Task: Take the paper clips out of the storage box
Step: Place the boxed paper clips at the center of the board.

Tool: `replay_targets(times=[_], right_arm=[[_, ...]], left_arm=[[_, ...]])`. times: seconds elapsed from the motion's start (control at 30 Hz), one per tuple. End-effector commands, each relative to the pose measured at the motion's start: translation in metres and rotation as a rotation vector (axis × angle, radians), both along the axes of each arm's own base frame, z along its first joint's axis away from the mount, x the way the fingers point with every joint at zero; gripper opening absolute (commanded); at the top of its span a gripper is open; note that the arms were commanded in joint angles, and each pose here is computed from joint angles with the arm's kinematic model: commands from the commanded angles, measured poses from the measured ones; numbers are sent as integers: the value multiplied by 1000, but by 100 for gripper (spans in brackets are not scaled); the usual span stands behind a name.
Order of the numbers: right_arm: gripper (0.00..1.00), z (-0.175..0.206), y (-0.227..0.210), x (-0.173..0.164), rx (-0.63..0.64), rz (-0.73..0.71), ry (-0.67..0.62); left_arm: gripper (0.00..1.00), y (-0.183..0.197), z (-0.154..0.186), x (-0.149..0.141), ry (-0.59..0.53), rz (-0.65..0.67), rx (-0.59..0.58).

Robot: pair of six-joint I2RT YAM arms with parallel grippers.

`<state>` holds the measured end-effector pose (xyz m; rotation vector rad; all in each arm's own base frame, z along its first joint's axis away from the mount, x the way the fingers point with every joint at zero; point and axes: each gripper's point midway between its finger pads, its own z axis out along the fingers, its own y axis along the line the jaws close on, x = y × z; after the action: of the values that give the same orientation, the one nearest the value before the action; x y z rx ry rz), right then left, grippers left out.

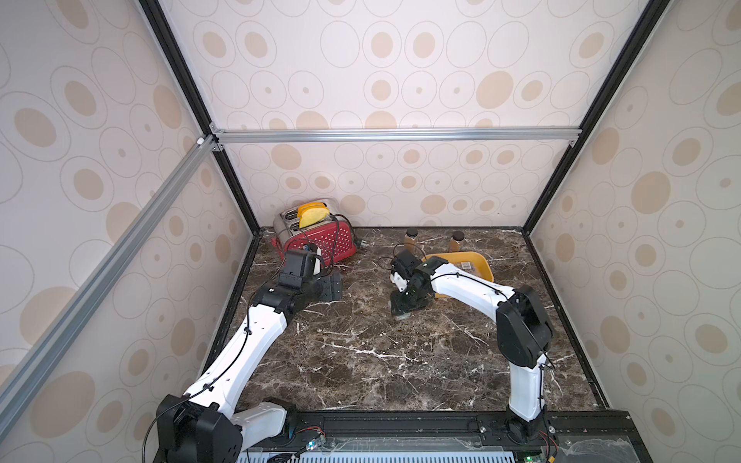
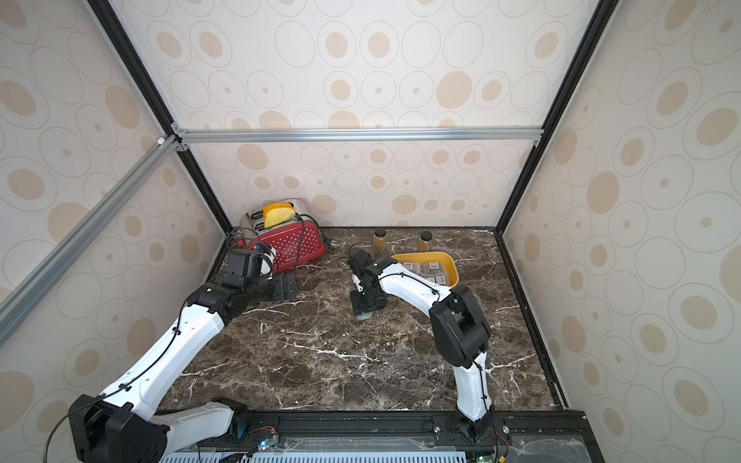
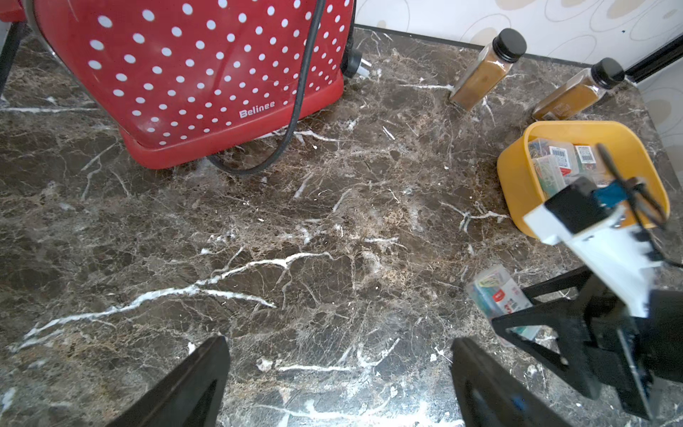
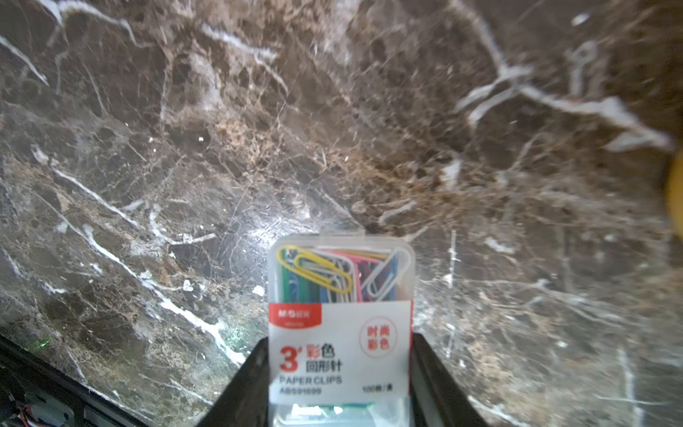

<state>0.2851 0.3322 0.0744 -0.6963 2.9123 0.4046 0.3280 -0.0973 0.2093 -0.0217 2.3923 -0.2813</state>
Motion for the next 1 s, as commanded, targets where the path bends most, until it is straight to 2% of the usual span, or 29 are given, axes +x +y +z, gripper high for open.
replay_targets(times=[0.0,0.53,0.57,0.63,0.7,0.97], right_arm=[[0,-7,11,-4,29,-29,33],[0,-32,5,-5,-86,-101,42],[2,-34,6,-7,-82,-99,51],[15,-37,7,-9,-85,-98,65],[24,-38,7,-10,-86,-98,71],[42,-36,9,-11,-75,-87,78]], left_arm=[[96,-1,-3,-9,26,0,-12],[96,-3,-6,-13,29,0,-23],[96,-3,-6,-13,27,0,-24],[96,-3,-7,-13,28,2,-26],[96,-4,-8,-13,32,1,-27],[96,-4,-13,-13,43,3,-30]])
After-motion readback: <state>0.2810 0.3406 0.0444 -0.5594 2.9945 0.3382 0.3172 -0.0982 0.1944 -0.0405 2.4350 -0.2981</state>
